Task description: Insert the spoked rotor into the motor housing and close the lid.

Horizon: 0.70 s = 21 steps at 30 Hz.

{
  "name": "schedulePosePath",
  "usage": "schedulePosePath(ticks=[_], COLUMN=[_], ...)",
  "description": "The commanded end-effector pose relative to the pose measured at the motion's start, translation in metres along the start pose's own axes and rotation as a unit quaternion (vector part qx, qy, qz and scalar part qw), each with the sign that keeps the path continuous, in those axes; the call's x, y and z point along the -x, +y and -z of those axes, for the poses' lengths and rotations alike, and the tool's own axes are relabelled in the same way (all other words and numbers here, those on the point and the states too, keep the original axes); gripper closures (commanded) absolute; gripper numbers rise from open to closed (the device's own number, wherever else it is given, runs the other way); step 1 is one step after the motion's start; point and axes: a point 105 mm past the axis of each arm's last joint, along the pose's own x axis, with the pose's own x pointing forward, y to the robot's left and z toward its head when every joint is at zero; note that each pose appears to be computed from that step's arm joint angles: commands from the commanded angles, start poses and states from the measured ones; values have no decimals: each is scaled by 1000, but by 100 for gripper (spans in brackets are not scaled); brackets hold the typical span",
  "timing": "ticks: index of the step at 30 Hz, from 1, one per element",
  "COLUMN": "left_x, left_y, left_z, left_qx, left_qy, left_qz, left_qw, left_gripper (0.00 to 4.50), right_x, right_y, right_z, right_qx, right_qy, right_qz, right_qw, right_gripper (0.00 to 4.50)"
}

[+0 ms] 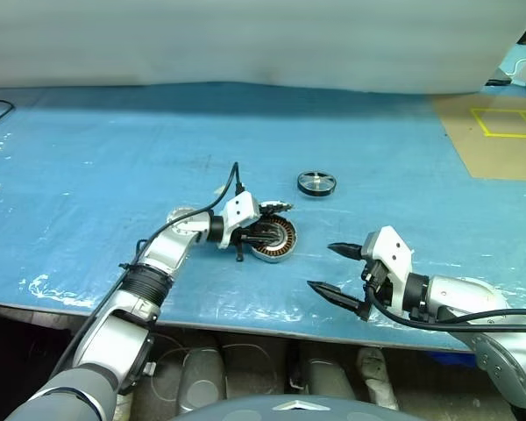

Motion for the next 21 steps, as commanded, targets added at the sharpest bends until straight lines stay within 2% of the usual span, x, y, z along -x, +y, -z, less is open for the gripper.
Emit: schedulePosePath(ticks=[1, 4, 5, 8, 12, 15, 18, 21], left_x=[1, 2, 3, 2, 1, 4, 9, 21], left_y=[-3, -7, -9, -10, 11, 14, 15, 1], left_z=[5, 4, 3, 0, 6, -2, -22, -31], left_qx=[6, 12, 15, 17, 0, -1, 13, 26], left_qy=[13, 11, 7, 0, 18, 2, -53, -78], left_qz=[14, 32, 39, 38, -38, -37, -35, 13], left_qw=[1000, 999, 999, 999, 999, 999, 998, 997], left_gripper=[381, 381, 307, 214, 80, 80, 80, 80], right_x=[0, -1, -1, -2, -3, -3, -3, -3], right_y=[1, 0, -1, -2, -3, -5, -5, -3], right_z=[-9, -9, -9, -8, -6, -5, -4, -9], right_qx=[16, 16, 16, 17, 18, 18, 17, 14], right_qy=[-11, -10, -10, -9, -7, -6, -8, -23], right_qz=[1, 3, 5, 7, 9, 12, 11, 3], right_qw=[1000, 1000, 1000, 1000, 1000, 1000, 1000, 1000], right_gripper=[0, 0, 0, 0, 0, 0, 0, 0])
